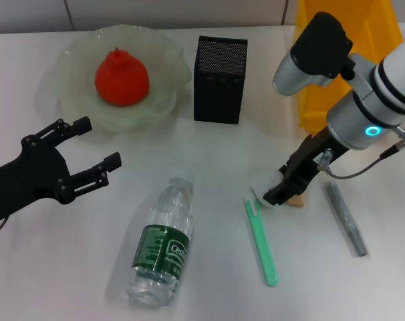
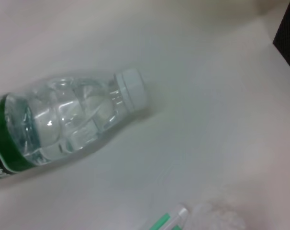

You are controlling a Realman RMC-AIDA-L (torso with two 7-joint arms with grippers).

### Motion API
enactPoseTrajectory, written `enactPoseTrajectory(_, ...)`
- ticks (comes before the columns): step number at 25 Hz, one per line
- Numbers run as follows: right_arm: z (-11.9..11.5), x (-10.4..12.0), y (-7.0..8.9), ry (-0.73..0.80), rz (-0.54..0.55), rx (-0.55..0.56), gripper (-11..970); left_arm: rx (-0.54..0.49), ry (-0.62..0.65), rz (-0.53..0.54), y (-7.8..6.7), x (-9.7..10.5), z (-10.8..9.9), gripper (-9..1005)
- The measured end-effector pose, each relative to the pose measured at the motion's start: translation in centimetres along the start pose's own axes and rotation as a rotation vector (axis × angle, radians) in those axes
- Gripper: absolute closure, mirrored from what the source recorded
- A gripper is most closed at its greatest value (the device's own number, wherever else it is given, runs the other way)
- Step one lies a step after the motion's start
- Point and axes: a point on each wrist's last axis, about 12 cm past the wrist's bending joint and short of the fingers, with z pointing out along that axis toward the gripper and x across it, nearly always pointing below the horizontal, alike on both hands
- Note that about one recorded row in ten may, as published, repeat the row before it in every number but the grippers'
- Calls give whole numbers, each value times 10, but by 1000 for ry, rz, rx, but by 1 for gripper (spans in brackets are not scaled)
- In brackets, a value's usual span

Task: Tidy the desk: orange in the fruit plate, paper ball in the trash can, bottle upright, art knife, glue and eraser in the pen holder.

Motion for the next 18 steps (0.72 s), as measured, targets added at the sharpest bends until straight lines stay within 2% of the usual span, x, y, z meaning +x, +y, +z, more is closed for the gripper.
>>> enactPoseTrajectory(3, 1, 0, -1, -5, 2, 4, 391, -3, 1, 9, 0, 0, 0, 158)
enactPoseTrajectory(7, -5, -3, 0, -27, 6, 2, 499, -4, 1, 8, 0, 0, 0, 158)
enactPoseTrajectory(8, -15, -3, 1, -61, 16, -9, 526, -5, 1, 7, 0, 1, -1, 158)
enactPoseTrajectory(9, -15, -3, 1, -61, 16, -9, 527, -5, 1, 7, 0, 1, -1, 158)
enactPoseTrajectory(14, -68, 5, -4, -206, 58, 63, 533, 5, -5, 7, -1, 0, -1, 159)
enactPoseTrajectory(16, -93, 14, -7, -265, 85, 128, 536, 10, -8, 7, -2, 0, -1, 159)
enactPoseTrajectory(17, -119, 26, -13, -327, 127, 208, 537, 12, -10, 7, -2, 0, -1, 159)
enactPoseTrajectory(18, -130, 33, -19, -357, 162, 248, 538, 16, -13, 4, -3, -1, -1, 159)
